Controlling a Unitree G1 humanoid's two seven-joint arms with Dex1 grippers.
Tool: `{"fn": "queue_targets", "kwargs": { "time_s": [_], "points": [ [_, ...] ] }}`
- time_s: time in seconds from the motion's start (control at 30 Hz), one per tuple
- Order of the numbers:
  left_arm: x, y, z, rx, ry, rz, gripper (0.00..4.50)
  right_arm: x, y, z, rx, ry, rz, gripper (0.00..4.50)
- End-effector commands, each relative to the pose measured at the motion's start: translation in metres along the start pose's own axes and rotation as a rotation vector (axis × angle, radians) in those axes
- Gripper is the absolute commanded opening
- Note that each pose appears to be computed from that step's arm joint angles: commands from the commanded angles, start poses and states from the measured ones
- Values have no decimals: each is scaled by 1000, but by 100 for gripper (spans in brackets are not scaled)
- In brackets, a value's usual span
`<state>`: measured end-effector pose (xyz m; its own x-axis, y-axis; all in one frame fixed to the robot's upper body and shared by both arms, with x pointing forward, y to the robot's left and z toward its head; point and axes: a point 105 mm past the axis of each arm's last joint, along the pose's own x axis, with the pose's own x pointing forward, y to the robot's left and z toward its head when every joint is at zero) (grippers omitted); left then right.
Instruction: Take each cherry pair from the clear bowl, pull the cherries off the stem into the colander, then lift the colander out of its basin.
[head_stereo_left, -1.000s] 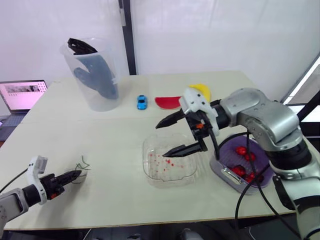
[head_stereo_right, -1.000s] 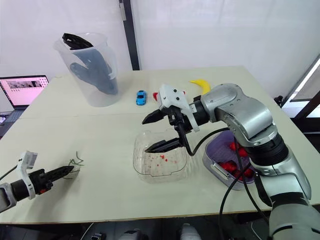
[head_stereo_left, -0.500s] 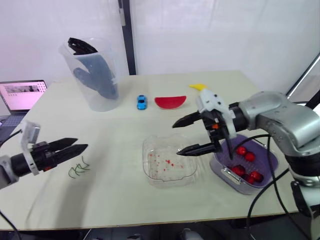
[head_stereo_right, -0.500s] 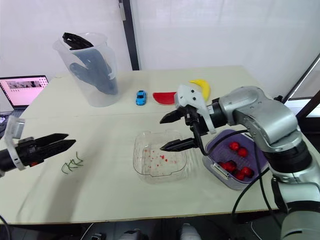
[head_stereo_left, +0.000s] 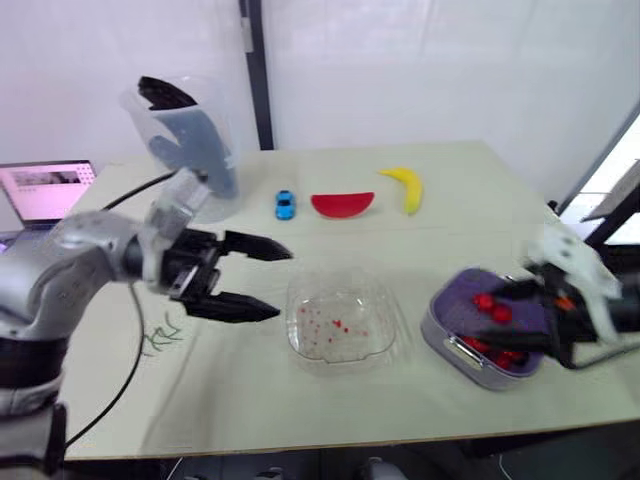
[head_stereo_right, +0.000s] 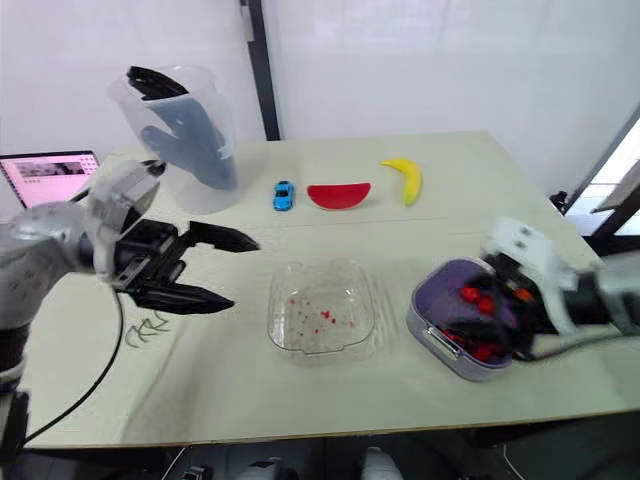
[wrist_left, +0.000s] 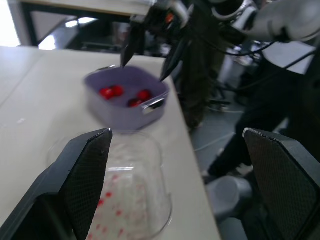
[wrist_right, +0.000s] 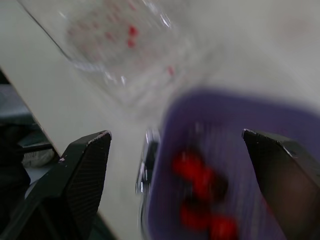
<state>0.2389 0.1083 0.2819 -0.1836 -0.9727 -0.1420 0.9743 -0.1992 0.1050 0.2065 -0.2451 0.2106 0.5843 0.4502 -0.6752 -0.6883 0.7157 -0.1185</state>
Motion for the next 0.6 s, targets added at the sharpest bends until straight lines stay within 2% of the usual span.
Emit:
{"fn": "queue_targets", "kwargs": {
  "time_s": [0.03,0.13,0.2,0.43,0.6],
  "points": [
    [4,0,15,39,-8,-75,441,-34,-1,-30,68,-1,-154,450],
    [4,7,17,42,-5,-88,441,-52,-1,-54,126,12,-227,450],
    [1,10,16,41,-2,-81,441,-57,3,-56,116,2,-232,450],
    [-6,16,-2,5,13,5,441,-29,12,-9,-7,-93,-107,450],
    [-18,22,-31,-15,65,154,441,3,15,16,-51,-90,-53,450]
  ]
}}
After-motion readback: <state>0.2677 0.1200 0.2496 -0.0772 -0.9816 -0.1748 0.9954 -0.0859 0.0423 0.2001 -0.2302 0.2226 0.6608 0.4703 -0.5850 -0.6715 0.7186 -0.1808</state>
